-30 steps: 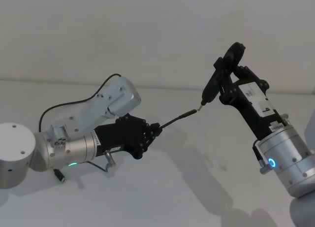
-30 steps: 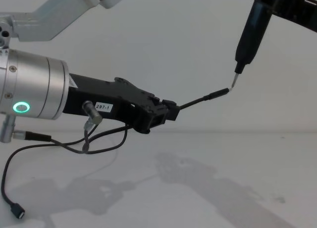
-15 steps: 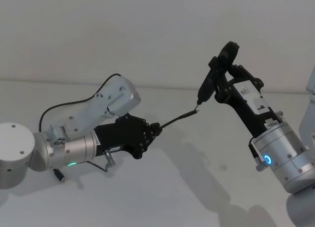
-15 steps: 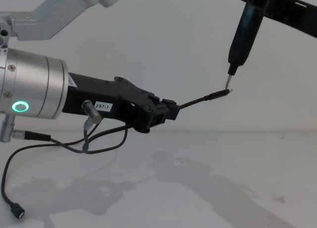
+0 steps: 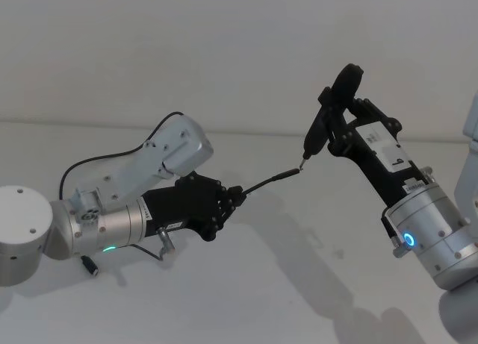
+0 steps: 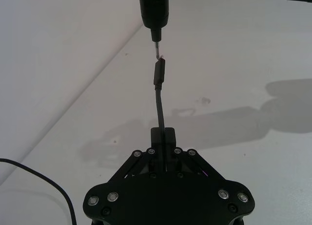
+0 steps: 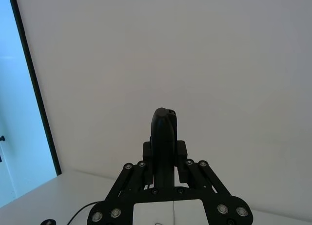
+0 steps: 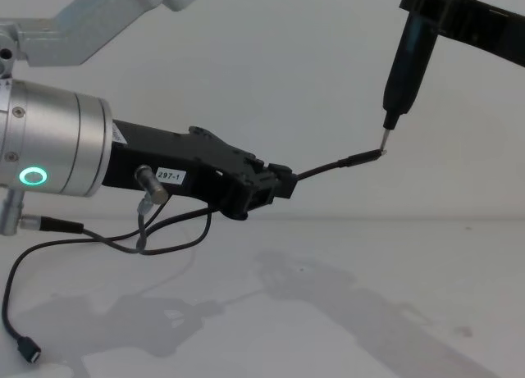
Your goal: Pick up the data cable with the one hand.
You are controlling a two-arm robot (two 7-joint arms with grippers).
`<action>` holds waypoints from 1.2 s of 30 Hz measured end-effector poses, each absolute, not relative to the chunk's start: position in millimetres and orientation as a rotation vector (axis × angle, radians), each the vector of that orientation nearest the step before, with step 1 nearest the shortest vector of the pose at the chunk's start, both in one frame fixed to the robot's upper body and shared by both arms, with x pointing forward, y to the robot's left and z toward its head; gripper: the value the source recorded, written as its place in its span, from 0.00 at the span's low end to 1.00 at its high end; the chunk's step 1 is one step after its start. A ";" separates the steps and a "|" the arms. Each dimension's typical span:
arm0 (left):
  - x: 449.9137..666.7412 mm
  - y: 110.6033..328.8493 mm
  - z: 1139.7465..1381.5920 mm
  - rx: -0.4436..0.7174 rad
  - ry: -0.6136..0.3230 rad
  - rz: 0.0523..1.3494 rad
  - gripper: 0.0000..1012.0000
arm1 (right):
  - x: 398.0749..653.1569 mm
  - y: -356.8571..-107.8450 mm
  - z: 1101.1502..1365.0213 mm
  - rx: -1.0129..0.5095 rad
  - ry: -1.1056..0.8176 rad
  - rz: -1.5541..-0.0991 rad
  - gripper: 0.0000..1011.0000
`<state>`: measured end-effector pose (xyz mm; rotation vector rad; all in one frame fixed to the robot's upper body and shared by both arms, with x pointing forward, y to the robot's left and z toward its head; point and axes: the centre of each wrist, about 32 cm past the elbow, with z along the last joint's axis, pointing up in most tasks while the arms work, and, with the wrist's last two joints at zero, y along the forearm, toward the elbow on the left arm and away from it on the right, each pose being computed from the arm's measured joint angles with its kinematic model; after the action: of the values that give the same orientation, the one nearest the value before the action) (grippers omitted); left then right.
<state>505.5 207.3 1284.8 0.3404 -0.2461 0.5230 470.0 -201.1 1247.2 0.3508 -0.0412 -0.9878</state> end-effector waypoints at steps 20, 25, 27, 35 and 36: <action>505.5 207.3 1284.8 0.340 -0.246 0.523 0.03 | 471.4 -205.2 1250.3 0.337 -0.059 -0.982 0.27; 505.5 207.3 1284.8 0.341 -0.246 0.523 0.03 | 472.1 -204.6 1250.6 0.339 -0.062 -0.975 0.27; 505.5 207.3 1284.8 0.341 -0.246 0.523 0.03 | 472.3 -204.2 1250.7 0.339 -0.062 -0.971 0.27; 505.5 207.3 1284.8 0.341 -0.246 0.523 0.03 | 472.6 -202.6 1250.5 0.338 -0.059 -0.963 0.27; 505.5 207.3 1284.8 0.341 -0.246 0.523 0.03 | 472.6 -202.5 1250.4 0.337 -0.058 -0.962 0.27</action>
<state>505.5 207.3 1284.8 0.3405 -0.2462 0.5231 472.6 -202.5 1250.4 0.3371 -0.0584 -0.9621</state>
